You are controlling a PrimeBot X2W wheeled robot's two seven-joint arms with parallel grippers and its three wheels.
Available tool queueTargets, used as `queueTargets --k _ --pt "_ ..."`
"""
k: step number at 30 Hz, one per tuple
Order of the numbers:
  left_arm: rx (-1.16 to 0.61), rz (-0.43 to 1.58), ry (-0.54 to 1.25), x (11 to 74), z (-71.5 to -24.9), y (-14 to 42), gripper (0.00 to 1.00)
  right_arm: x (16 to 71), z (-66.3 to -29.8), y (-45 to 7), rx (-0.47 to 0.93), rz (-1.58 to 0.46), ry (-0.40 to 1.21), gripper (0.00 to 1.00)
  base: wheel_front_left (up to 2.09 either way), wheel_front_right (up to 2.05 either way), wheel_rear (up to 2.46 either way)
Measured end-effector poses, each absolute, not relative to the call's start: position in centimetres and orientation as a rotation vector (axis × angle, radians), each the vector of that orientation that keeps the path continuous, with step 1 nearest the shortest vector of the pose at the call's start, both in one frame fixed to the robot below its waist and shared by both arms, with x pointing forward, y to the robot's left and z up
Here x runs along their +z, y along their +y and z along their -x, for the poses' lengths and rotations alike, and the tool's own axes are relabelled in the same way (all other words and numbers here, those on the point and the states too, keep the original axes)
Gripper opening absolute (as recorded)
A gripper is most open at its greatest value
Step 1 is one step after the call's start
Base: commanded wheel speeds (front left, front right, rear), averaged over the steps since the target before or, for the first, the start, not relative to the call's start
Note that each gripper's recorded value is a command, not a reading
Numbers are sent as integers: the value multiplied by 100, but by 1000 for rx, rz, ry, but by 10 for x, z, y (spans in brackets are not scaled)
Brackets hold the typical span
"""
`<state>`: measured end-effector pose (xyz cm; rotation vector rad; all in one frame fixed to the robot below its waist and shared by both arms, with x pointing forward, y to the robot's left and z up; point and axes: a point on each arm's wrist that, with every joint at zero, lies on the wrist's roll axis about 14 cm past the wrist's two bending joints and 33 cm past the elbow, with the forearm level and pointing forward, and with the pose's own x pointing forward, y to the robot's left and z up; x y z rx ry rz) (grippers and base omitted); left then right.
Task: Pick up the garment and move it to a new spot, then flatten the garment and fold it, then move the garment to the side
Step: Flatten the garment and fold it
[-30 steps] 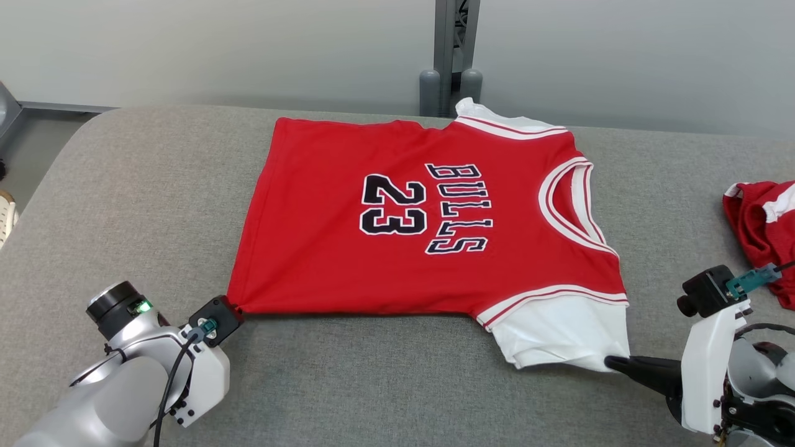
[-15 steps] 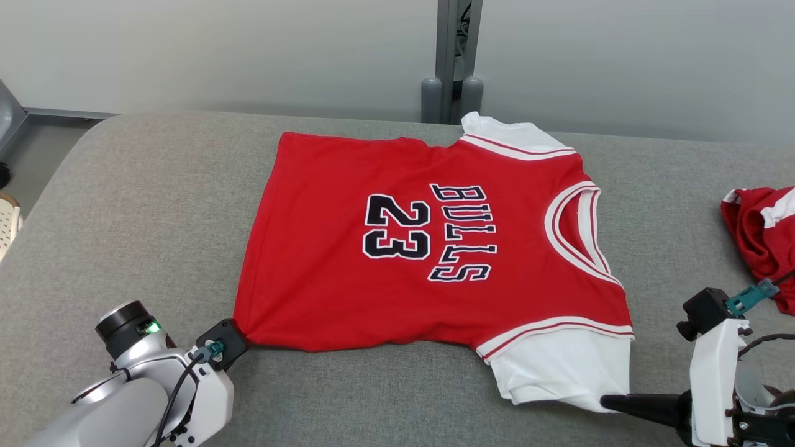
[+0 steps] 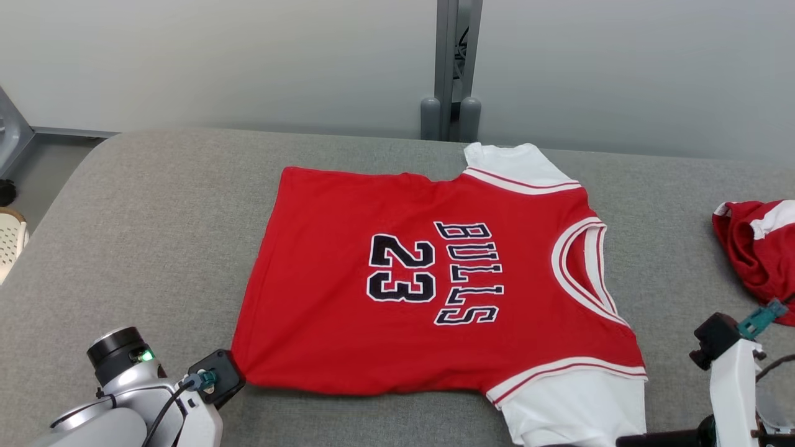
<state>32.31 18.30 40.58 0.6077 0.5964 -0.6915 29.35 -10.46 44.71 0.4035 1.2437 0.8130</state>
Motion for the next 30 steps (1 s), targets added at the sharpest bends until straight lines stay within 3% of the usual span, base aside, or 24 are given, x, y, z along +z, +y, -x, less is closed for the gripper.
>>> queueTargets --k 17,30 --pt "-743 -554 774 404 -262 186 0 449 -232 -116 864 -389 1382 0 0 0 0" --pt "-753 -533 829 406 -253 185 0 451 -237 -108 863 -424 1327 0 0 0 0"
